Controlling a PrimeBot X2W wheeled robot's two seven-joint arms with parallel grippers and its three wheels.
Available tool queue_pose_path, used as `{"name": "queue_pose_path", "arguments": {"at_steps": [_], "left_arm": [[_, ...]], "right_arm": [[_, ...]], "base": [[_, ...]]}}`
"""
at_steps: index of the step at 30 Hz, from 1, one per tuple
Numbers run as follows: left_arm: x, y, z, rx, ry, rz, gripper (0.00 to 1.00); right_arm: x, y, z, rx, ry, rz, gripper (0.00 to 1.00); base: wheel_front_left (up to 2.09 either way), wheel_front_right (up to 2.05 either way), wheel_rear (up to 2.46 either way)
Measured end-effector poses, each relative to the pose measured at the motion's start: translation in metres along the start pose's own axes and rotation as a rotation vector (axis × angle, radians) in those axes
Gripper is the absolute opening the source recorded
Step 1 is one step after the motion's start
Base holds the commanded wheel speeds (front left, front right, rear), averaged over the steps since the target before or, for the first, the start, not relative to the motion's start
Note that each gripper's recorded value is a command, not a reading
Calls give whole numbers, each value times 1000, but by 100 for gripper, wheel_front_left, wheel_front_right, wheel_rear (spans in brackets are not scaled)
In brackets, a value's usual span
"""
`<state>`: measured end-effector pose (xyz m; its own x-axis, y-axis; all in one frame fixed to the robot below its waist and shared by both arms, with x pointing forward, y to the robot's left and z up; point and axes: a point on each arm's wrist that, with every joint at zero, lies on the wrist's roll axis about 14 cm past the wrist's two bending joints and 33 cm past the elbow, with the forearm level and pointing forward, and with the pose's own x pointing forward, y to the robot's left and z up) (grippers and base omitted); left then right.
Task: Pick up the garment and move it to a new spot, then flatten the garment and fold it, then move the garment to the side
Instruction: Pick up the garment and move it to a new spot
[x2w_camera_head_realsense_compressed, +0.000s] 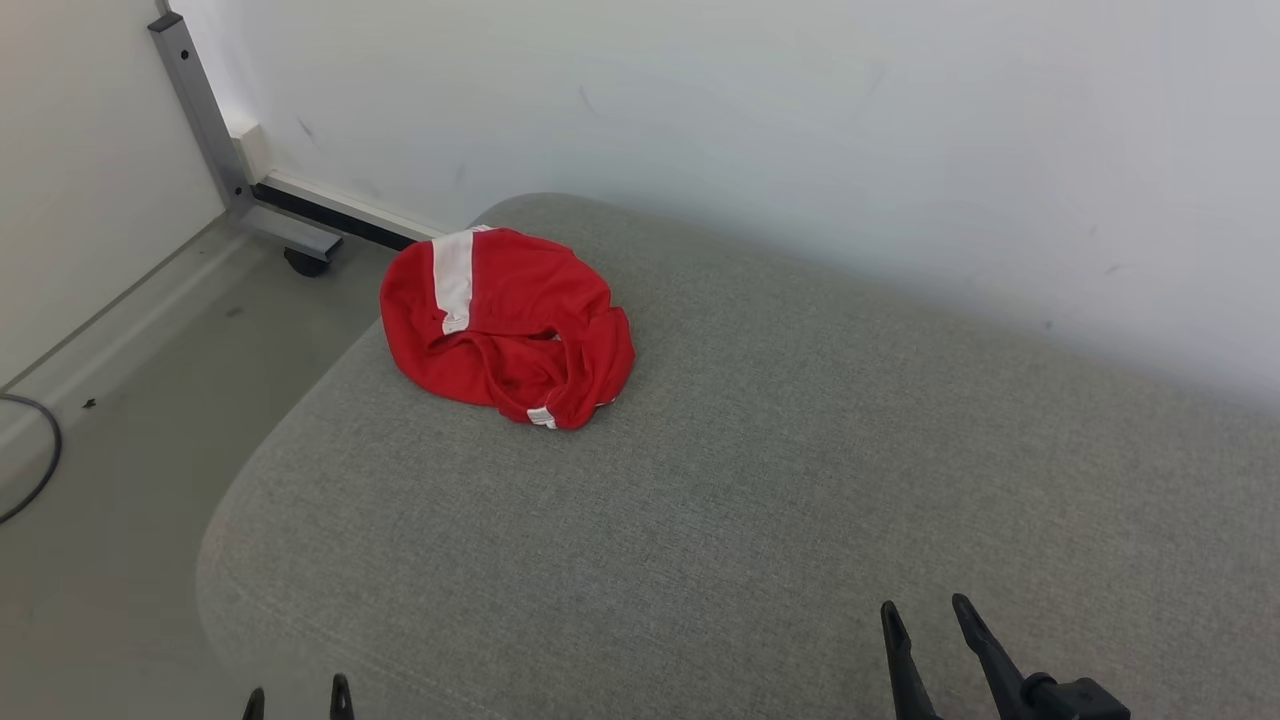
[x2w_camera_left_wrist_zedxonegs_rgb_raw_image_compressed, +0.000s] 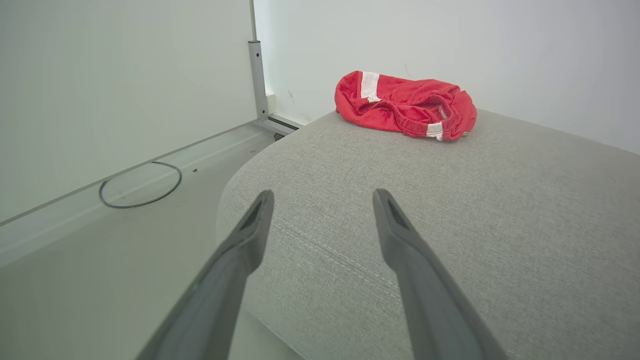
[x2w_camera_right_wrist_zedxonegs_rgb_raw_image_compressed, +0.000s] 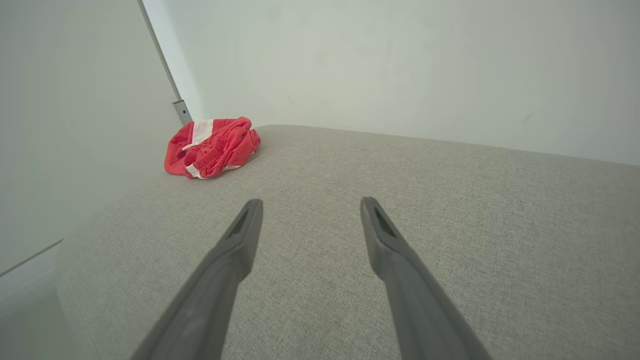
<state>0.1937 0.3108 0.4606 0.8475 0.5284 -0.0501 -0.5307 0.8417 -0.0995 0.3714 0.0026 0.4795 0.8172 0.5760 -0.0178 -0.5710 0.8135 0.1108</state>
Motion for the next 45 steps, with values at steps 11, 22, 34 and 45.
{"name": "queue_pose_path", "arguments": {"at_steps": [11, 22, 34, 45], "left_arm": [[76, -37, 17, -88, -7, -81, 100], [201, -90, 32, -242, 132, -111, 100], [280, -164, -17, -215, 445, -205, 100], [279, -196, -103, -139, 768, -178, 100]], "right_arm": [[9, -5, -2, -13, 23, 1, 100], [15, -44, -3, -54, 64, -29, 100], [-3, -91, -30, -21, 144, -144, 100], [-22, -118, -47, 7, 190, -246, 100]], "base": [[0, 0, 0], [0, 0, 0], [0, 0, 0], [0, 0, 0]]}}
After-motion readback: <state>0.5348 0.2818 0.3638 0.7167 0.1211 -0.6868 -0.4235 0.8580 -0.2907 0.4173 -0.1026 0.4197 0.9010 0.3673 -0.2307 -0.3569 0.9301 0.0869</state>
